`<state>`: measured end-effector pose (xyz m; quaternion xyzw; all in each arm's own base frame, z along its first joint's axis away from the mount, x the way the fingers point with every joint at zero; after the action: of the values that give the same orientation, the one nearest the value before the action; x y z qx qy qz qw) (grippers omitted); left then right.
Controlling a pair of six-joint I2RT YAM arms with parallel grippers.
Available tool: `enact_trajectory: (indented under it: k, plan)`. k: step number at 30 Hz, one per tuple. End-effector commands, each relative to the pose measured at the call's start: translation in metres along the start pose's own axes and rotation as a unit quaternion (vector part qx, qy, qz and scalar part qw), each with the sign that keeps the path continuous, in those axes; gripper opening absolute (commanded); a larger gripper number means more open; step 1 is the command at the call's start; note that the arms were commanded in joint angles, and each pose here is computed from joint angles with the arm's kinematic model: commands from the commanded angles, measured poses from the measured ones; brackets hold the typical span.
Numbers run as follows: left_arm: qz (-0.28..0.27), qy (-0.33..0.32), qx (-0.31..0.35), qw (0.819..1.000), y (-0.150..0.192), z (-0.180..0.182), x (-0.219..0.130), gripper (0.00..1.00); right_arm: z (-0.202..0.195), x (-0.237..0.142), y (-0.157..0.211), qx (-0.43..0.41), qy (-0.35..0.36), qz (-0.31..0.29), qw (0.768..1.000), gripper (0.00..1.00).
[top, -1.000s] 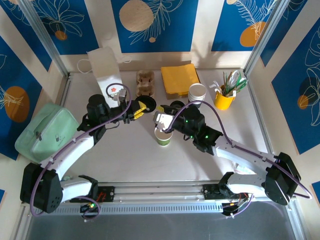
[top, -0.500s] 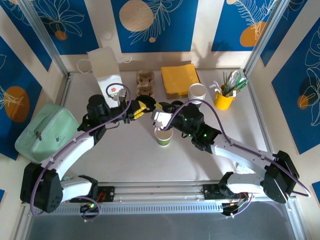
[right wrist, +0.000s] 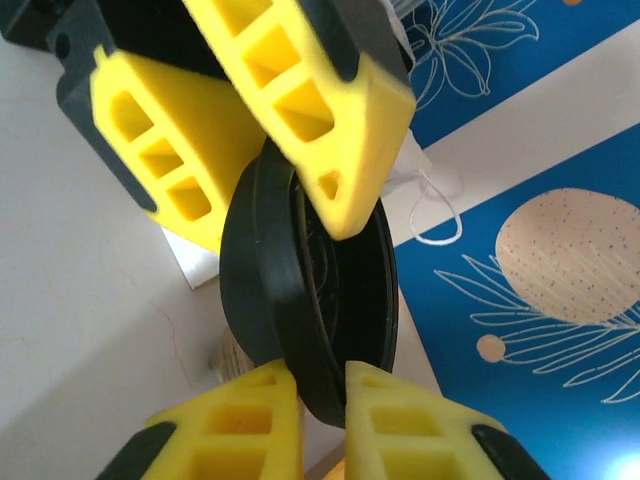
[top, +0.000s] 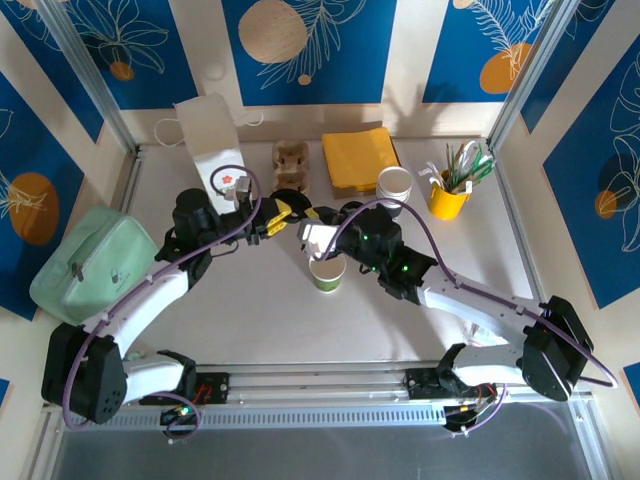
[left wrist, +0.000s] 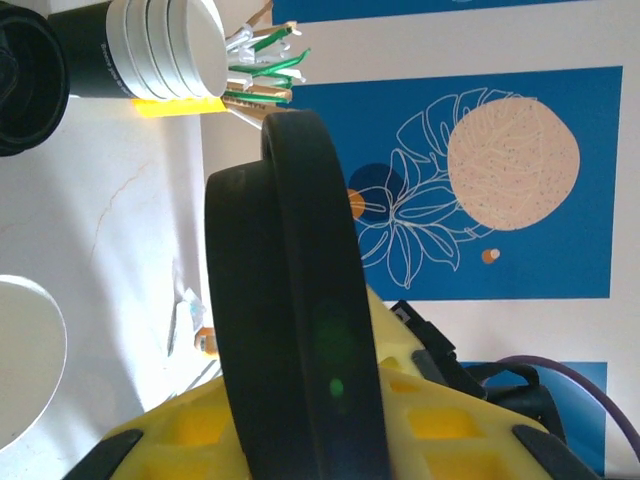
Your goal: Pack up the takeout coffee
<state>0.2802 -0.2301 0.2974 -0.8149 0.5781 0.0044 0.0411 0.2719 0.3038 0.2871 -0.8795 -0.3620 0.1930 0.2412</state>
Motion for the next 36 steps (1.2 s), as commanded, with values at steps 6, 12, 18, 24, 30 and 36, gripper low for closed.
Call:
enact_trajectory:
  k: [6, 12, 18, 24, 30, 36]
  plan:
    - [0.017, 0.019, 0.02, 0.999, 0.008, -0.01, -0.001, 0.27, -0.014, -0.001, -0.016, 0.01, 0.014, -0.003, 1.0, 0.0]
    - [-0.013, -0.048, 0.075, 0.996, 0.01, -0.012, -0.015, 0.55, -0.012, -0.016, -0.013, 0.062, -0.006, 0.02, 0.998, 0.0]
    - [-0.077, -0.144, 0.162, 0.973, 0.008, -0.021, -0.046, 0.7, -0.017, -0.038, -0.016, 0.155, -0.028, 0.034, 0.987, 0.0]
    - [-0.099, -0.175, 0.207, 0.957, 0.008, -0.018, -0.059, 0.71, -0.025, -0.058, -0.014, 0.314, -0.043, 0.086, 0.944, 0.0]
    - [-0.089, -0.19, 0.212, 0.954, 0.006, -0.004, -0.056, 0.71, -0.03, -0.083, -0.012, 0.525, -0.084, 0.101, 0.841, 0.0]
    - [-0.08, -0.2, 0.201, 0.956, 0.003, 0.012, -0.051, 0.71, -0.034, -0.109, 0.01, 0.72, -0.123, 0.108, 0.674, 0.0]
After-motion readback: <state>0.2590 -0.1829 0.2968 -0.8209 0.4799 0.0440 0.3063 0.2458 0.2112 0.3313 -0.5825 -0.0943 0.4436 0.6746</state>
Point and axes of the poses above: each hand's point on the last joint's axis, 136 mm out from that joint toward the fingers, its own x axis out along the fingers, its own z axis along the line the jaws close on, y = z × x, the point moved 2 cm from there along -x, back along the fingers, and after that the axes turned 1 degree about -x, right-handed, at the moved point
